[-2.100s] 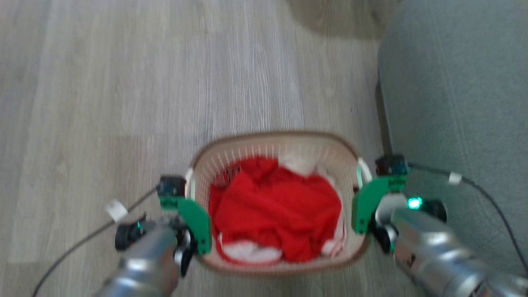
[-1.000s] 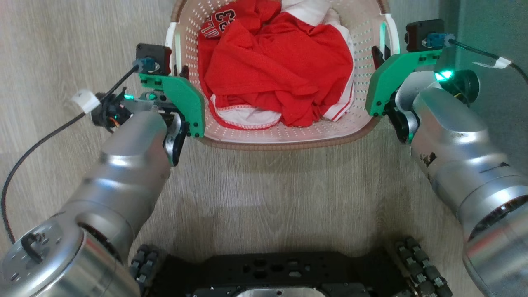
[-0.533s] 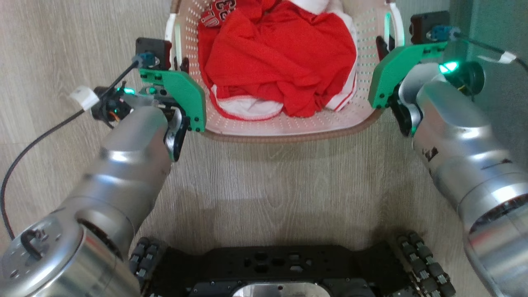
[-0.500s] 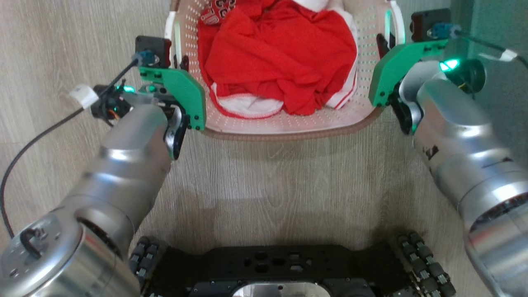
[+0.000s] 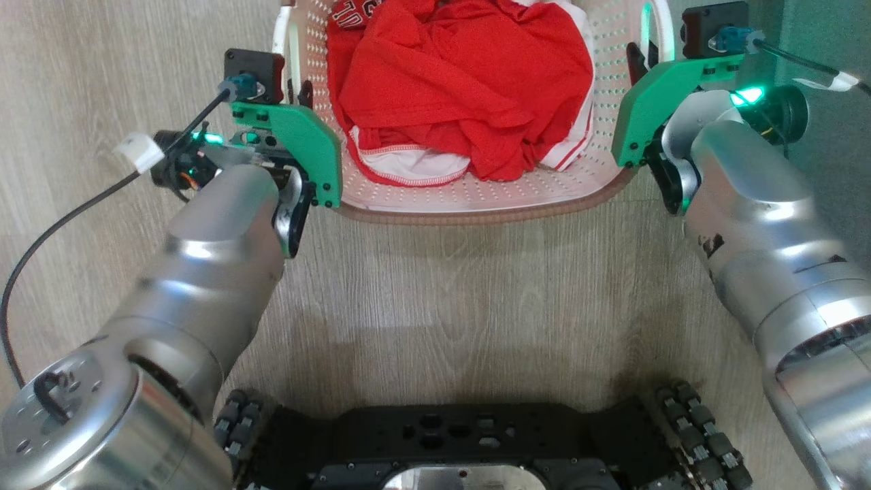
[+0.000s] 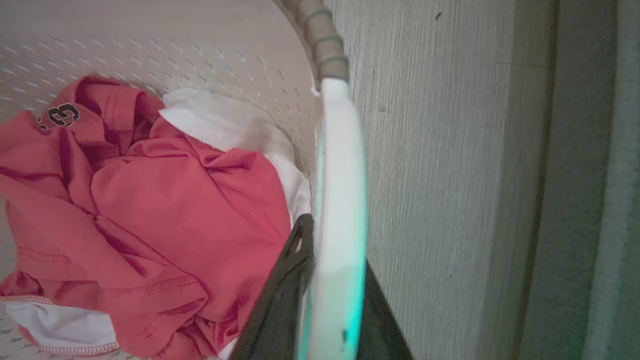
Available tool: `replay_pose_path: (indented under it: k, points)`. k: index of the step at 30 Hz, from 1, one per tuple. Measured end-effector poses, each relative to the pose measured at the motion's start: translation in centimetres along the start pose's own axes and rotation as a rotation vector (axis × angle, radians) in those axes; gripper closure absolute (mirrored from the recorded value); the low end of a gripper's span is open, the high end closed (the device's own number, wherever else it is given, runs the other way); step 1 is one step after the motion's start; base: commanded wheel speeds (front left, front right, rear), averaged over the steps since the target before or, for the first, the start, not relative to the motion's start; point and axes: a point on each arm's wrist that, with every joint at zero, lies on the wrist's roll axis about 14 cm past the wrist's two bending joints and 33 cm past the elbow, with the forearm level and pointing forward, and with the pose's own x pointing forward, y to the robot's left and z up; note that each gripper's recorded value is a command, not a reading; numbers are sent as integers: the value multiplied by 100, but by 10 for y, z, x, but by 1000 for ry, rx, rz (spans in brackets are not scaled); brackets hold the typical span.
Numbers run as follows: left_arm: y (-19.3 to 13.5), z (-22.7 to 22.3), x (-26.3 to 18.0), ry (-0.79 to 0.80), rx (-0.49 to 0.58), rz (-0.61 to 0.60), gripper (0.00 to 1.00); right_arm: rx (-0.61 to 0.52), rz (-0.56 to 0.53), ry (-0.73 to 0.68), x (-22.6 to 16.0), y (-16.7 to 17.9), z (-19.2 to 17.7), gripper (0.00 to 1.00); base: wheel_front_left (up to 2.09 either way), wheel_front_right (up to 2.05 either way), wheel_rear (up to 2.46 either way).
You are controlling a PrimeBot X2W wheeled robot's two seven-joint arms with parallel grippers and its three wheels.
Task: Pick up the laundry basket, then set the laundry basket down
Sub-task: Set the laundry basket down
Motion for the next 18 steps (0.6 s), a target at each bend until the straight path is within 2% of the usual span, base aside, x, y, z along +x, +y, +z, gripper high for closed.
replay_pose_path:
  k: [2, 3, 4, 6, 7, 9, 18]
  points:
    - [1, 1, -1, -1, 5, 1, 72, -4, 3, 1, 0, 1, 0, 72, 0, 0, 0]
    - [3, 1, -1, -1, 11, 10, 69, -8, 4, 1, 0, 1, 0, 66, 0, 0, 0]
    - [6, 0, -2, 2, 16, 19, 55, -9, 3, 0, 0, 1, 0, 55, 0, 0, 0]
    - [8, 0, -2, 1, 19, 31, 45, -11, 1, 0, 0, 0, 1, 39, 0, 0, 0]
    - [8, 1, -2, 1, 17, 32, 35, -12, -1, -1, 0, -1, 1, 27, 0, 0, 0]
    - [11, 2, -3, -1, 13, 45, 1, -15, -4, -4, -1, -3, 3, 0, 0, 0, 0]
    - [10, 22, -11, -56, 16, 53, 0, -47, 3, -89, -13, 1, 30, 0, 0, 0, 0]
